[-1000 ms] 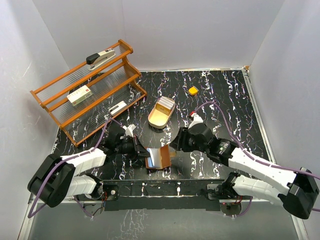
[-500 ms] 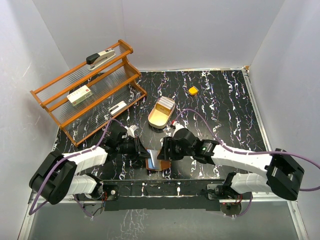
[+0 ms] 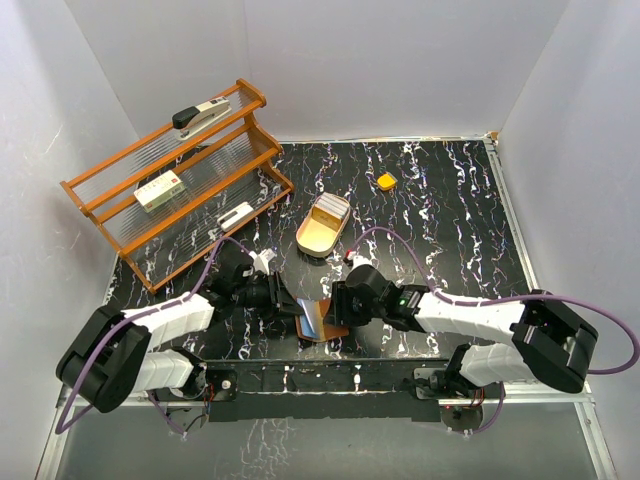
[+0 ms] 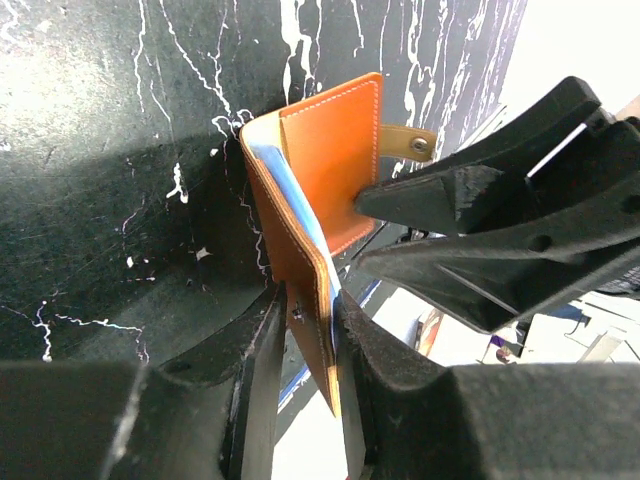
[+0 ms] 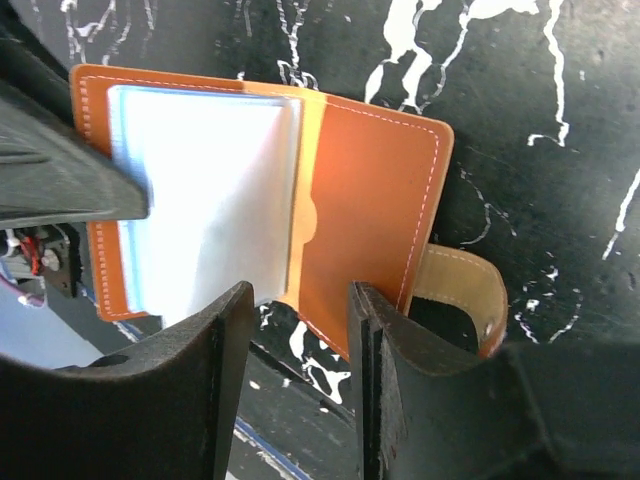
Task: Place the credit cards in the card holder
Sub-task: Open the card holder at the center of the board.
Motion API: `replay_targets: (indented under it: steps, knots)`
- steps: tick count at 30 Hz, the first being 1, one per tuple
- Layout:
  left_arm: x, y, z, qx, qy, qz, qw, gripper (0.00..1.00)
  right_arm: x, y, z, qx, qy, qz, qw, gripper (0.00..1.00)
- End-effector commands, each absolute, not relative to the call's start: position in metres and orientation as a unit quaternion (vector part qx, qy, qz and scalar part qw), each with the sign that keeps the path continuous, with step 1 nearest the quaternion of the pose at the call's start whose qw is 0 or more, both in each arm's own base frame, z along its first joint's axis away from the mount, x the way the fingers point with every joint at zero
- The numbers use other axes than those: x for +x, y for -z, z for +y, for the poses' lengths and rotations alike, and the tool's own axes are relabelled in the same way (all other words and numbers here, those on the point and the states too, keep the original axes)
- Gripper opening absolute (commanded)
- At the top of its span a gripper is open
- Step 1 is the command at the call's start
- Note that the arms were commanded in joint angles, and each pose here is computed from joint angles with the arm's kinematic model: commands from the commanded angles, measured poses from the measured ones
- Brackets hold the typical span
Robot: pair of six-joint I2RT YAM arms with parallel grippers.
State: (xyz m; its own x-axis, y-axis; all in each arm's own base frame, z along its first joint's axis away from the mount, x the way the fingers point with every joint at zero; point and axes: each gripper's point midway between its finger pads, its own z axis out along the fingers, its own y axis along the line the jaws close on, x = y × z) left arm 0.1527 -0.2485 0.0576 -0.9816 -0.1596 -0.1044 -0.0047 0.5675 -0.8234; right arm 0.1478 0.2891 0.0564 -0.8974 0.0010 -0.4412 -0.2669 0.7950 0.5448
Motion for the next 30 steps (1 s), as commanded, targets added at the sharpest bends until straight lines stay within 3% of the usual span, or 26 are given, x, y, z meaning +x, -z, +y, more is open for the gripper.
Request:
replay_targets:
  steps: [1, 2, 6, 8, 14, 21, 30]
  knots:
    - [0.151, -0.072, -0.252, -0.026, 0.482, 0.871, 0.095, 0.28, 0.158, -0.064, 0.290, -0.061, -0.320, 0.912, 0.248, 0.39]
    - [0.152, -0.072, -0.252, -0.026, 0.484, 0.870, 0.097, 0.28, 0.158, -0.063, 0.288, -0.061, -0.316, 0.914, 0.249, 0.39]
    - [0.152, -0.074, -0.253, -0.025, 0.491, 0.865, 0.104, 0.06, 0.157, -0.058, 0.284, -0.061, -0.304, 0.918, 0.248, 0.39]
    - [0.152, -0.073, -0.253, -0.023, 0.491, 0.865, 0.103, 0.00, 0.158, -0.059, 0.284, -0.060, -0.305, 0.917, 0.249, 0.39]
    - [0.150, -0.069, -0.255, -0.022, 0.496, 0.863, 0.095, 0.00, 0.158, -0.070, 0.290, -0.063, -0.324, 0.910, 0.252, 0.40]
    - [0.151, -0.068, -0.253, -0.023, 0.491, 0.865, 0.099, 0.00, 0.154, -0.097, 0.311, -0.077, -0.386, 0.885, 0.251, 0.54]
    - [0.151, -0.068, -0.254, -0.030, 0.491, 0.866, 0.094, 0.00, 0.152, -0.087, 0.323, -0.088, -0.379, 0.891, 0.235, 0.67]
